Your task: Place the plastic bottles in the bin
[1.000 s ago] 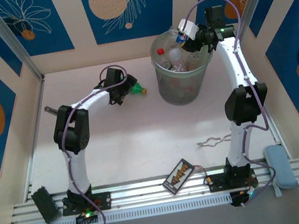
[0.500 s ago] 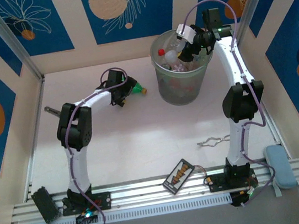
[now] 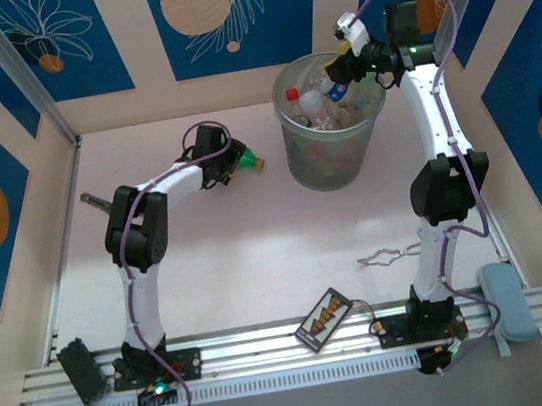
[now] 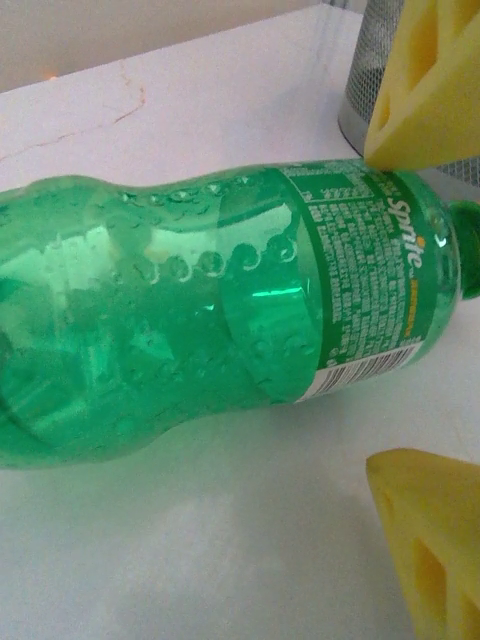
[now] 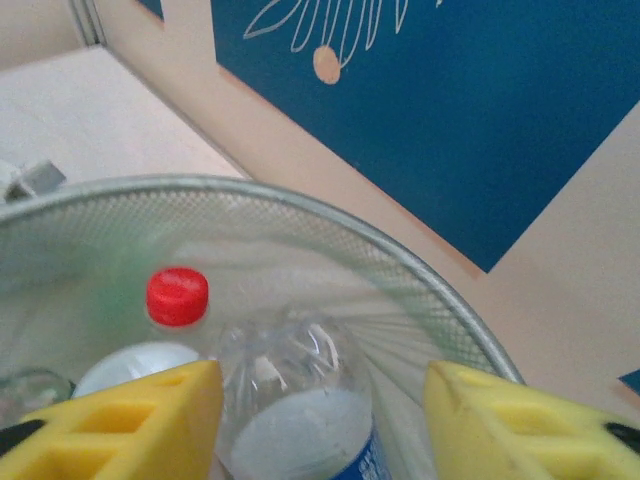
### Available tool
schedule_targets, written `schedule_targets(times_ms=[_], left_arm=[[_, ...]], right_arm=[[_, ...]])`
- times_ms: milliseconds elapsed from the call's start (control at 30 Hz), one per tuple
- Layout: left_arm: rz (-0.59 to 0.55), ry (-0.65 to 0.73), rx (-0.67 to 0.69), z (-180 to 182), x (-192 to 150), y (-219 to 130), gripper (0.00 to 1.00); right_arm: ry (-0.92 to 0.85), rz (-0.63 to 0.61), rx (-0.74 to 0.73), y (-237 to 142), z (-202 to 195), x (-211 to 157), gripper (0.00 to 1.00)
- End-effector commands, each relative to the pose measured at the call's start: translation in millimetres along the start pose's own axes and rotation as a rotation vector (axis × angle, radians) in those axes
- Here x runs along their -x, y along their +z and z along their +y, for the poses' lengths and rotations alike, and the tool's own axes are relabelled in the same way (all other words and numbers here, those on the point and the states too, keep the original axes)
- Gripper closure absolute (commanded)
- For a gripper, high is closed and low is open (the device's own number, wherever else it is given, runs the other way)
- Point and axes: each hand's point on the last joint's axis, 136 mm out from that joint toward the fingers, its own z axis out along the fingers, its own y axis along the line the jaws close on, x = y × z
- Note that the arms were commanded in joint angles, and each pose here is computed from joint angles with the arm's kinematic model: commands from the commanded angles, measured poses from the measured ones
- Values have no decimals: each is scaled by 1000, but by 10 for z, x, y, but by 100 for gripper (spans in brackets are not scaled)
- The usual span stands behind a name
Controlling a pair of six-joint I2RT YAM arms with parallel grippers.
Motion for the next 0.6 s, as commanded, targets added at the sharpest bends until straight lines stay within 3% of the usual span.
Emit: schedule_targets(times_ms=[0,267,400,567], left_arm=[[8,-27,107,426,-10,130,32],[-2,-28,91,391,3,38,45],[-12,-25,76,348,14,-34,47],[-29,-21,43,222,48,-170,52]], right_arm=[[117,-44,48,77,83,107,52],[203,39,80,482,304,-169,67],[227,26,98,476,342,-154,68],[249,-36,62,278,292,159,63]])
